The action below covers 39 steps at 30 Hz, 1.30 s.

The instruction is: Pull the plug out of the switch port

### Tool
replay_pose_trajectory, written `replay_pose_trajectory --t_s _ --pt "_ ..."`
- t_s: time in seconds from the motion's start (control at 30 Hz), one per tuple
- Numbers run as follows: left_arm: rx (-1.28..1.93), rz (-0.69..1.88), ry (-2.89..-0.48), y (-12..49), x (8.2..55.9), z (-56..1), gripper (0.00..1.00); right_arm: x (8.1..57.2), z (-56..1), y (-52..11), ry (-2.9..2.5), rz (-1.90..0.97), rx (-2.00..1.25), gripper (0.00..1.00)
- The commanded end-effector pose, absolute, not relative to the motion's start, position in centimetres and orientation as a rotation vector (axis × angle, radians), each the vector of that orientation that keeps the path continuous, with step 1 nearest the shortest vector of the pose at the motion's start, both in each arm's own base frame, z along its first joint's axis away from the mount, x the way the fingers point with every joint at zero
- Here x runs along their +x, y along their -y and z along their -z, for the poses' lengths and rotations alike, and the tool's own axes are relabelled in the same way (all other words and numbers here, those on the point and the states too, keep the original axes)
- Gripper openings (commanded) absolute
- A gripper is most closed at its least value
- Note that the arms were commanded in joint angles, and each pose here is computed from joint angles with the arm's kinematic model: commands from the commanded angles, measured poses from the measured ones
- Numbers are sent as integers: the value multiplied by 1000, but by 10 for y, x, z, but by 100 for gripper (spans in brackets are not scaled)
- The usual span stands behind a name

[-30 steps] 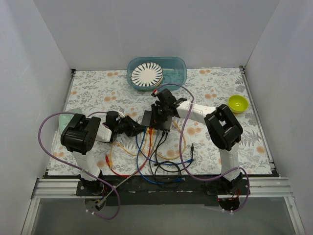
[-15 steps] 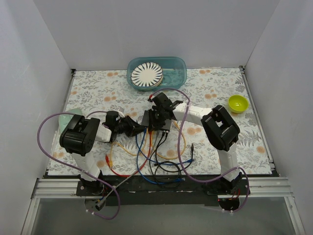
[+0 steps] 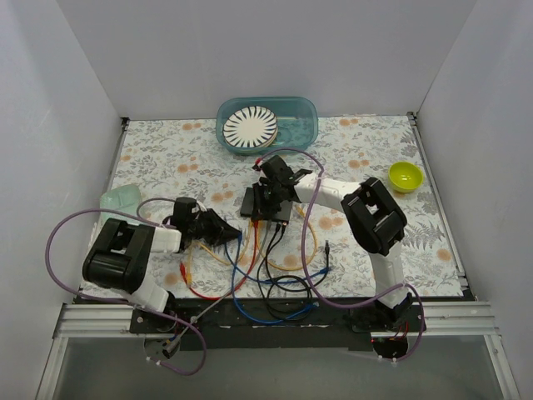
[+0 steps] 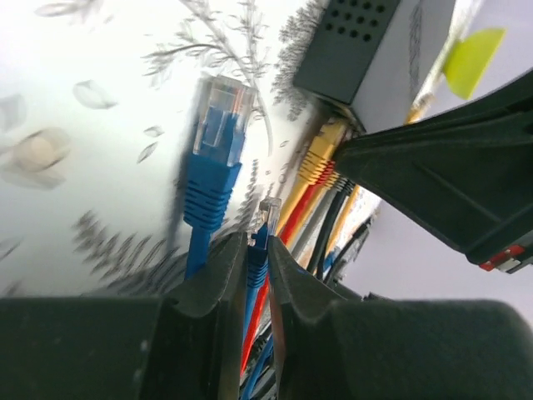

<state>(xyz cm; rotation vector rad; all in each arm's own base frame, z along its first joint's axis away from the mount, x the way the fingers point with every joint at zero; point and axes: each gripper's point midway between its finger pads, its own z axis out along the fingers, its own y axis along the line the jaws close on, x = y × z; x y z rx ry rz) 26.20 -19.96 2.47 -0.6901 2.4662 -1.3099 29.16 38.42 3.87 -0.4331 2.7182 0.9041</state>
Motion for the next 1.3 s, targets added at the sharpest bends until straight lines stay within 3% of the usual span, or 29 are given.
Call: replay_pose_trajectory --t_s 0.0,0.23,0.27,0.37,0.5,0.67,0.87,1.07,1.27 --pt "-875 978 -2469 152 273 -21 0 302 -31 -356 -2698 -752 -419 12" --pt "-1157 671 -2383 80 282 -27 2 290 -50 -347 -2643 -785 -441 12" --pt "-1149 669 -2361 77 286 -34 18 292 -63 -351 -2584 -829 -452 13" --pt "-1097 683 -2312 74 303 -54 36 296 -87 -359 -2502 -892 -454 15" --pt "-1038 780 -2268 83 324 -78 42 315 -104 -366 -2472 -881 -435 17" --pt "-812 1205 -2176 132 332 -119 41 337 -77 -351 -2576 -859 -317 14" --pt "-537 1436 -2204 200 309 -130 39 346 -45 -329 -2680 -814 -230 11" --pt "-442 1474 -2293 244 295 -114 35 337 -23 -317 -2743 -767 -218 10" --pt "-519 1336 -2415 238 293 -69 33 333 -19 -313 -2748 -757 -219 10"
